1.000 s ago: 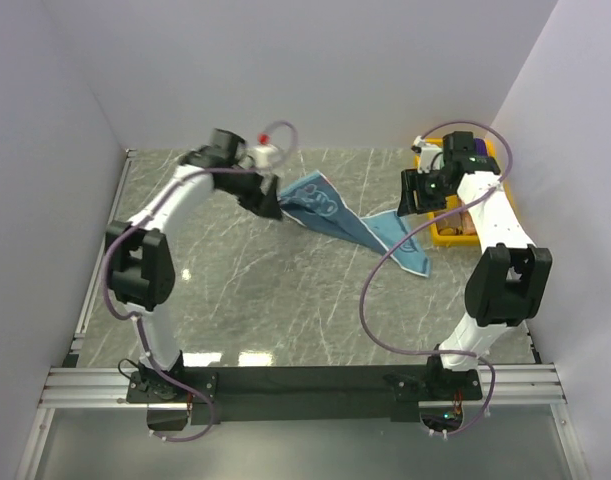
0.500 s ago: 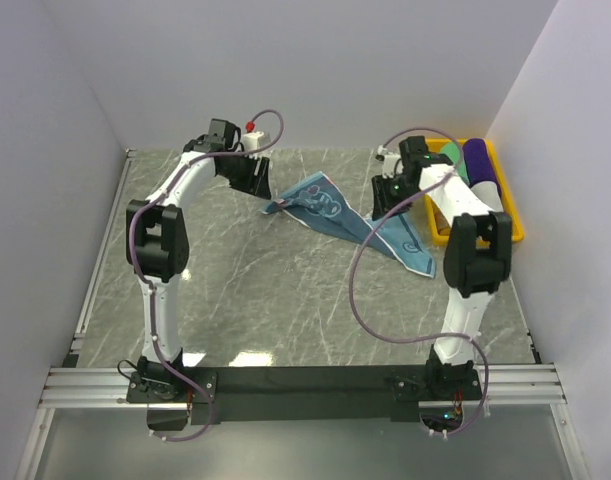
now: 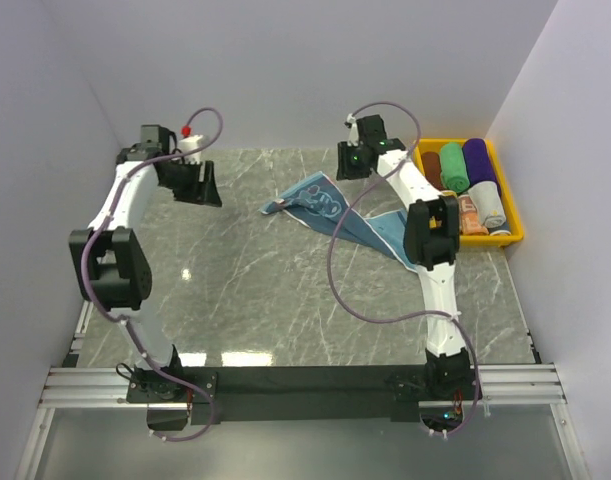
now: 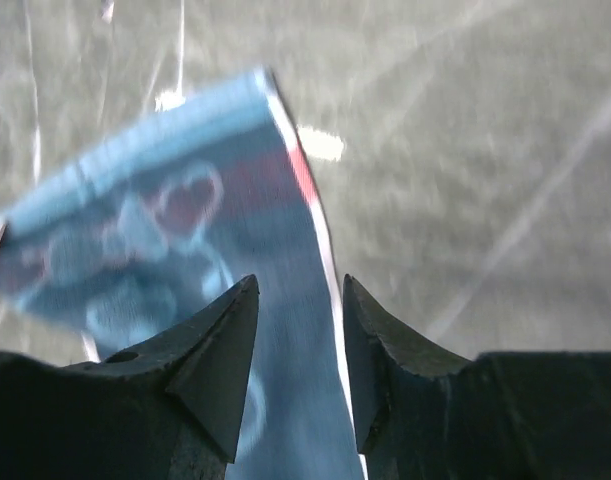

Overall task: Roll the towels
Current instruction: Flatten the towel

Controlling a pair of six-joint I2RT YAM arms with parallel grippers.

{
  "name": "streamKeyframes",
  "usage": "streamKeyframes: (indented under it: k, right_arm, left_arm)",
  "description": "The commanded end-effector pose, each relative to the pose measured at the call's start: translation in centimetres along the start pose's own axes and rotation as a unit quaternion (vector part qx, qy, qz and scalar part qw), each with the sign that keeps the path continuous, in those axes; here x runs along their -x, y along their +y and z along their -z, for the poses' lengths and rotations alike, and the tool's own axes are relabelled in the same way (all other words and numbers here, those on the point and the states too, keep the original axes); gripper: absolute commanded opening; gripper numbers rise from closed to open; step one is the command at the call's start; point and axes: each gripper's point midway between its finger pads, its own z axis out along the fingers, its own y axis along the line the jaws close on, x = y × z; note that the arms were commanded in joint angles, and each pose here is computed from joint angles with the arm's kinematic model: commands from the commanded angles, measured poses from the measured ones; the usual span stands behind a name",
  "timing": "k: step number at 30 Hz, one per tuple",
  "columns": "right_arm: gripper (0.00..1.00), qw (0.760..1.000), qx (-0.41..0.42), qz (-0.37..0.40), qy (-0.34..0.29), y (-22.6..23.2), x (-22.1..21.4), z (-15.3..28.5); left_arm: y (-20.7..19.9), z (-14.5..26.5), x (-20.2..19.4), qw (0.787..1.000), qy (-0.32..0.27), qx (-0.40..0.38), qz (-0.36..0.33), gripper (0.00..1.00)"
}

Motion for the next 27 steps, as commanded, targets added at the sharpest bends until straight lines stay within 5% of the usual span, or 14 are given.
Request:
streamKeyframes:
  k: [1, 10, 19, 22, 25, 27]
  right_arm:
    - [0.46, 0.999, -0.025, -0.002, -0.029, 0.3, 1.9, -1.7]
    - [0.61, 0.998, -0.046, 0.038, -0.022, 2.2, 0.7, -4.1]
    - [0.53, 0.999, -0.043, 0.014, 0.027, 3.0, -2.8, -5.3]
    - [0.46, 0.999, -0.029, 0.012, 0.034, 3.5, -3.2, -5.6]
    - [0.0, 0.999, -0.02, 0.014, 0.042, 3.6, -3.8, -5.9]
    - [0.0, 0.999, -0.018, 0.018, 0.033, 3.9, -3.0, -5.2]
  left_arm:
    - [-1.5, 2.9, -1.1, 1.0, -0.003, -0.006, -0.012, 0.67]
    - [-2.1, 5.6, -2.0, 1.0, -0.011, 0.018, -0.02, 0.68]
    - [-1.7, 6.2, -2.4, 0.999, -0.008, 0.034, -0.028, 0.69]
    - [-1.9, 6.3, -2.4, 0.999, -0.006, 0.032, -0.027, 0.69]
    - [-1.9, 6.6, -2.3, 0.999, -0.006, 0.036, -0.03, 0.69]
    - [-1.8, 6.6, -2.4, 0.999, -0.005, 0.039, -0.032, 0.7]
